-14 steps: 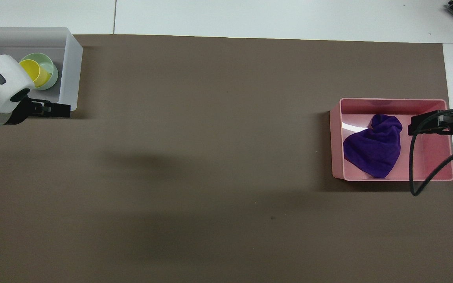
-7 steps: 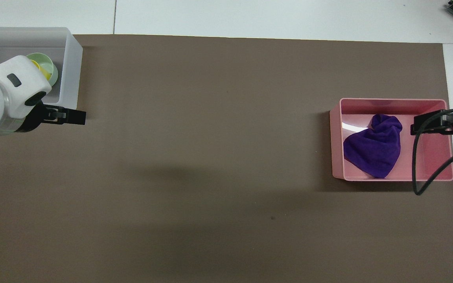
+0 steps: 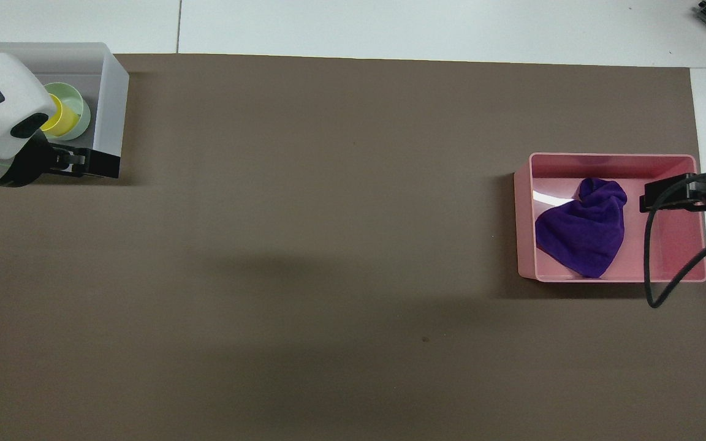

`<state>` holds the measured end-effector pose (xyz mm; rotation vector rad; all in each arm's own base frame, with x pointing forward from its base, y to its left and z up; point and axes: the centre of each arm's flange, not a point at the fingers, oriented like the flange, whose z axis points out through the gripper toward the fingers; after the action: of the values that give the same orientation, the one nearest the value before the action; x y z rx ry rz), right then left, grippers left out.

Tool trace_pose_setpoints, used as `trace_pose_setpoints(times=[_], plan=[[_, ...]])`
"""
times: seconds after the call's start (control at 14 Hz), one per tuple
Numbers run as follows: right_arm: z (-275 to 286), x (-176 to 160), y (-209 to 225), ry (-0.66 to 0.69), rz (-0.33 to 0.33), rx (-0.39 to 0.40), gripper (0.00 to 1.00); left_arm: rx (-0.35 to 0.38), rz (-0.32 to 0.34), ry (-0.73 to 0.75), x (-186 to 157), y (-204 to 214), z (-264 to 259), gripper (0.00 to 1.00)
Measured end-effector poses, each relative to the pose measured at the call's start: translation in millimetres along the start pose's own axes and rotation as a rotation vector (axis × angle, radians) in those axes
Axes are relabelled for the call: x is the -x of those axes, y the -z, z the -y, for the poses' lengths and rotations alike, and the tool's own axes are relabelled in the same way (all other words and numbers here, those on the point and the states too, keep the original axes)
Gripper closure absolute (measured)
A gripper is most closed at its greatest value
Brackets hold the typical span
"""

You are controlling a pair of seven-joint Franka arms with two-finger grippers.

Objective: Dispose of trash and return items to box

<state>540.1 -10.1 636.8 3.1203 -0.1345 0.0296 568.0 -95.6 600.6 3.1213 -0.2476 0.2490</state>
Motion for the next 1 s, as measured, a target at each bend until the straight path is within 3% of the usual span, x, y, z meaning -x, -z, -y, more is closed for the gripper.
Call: trace_pose_setpoints(times=[0.5, 1.0], plan=[[1.1, 0.4, 0.6, 0.005, 0.0, 0.0, 0.0, -0.003, -0.014, -0.002, -1.6, 7.5, 11.5, 0.0], [1.1, 0.6, 0.8, 0.006, 0.0, 0.0, 0.0, 0.0, 0.042, -0.024, 4.5, 0.9, 0.3, 0.0]])
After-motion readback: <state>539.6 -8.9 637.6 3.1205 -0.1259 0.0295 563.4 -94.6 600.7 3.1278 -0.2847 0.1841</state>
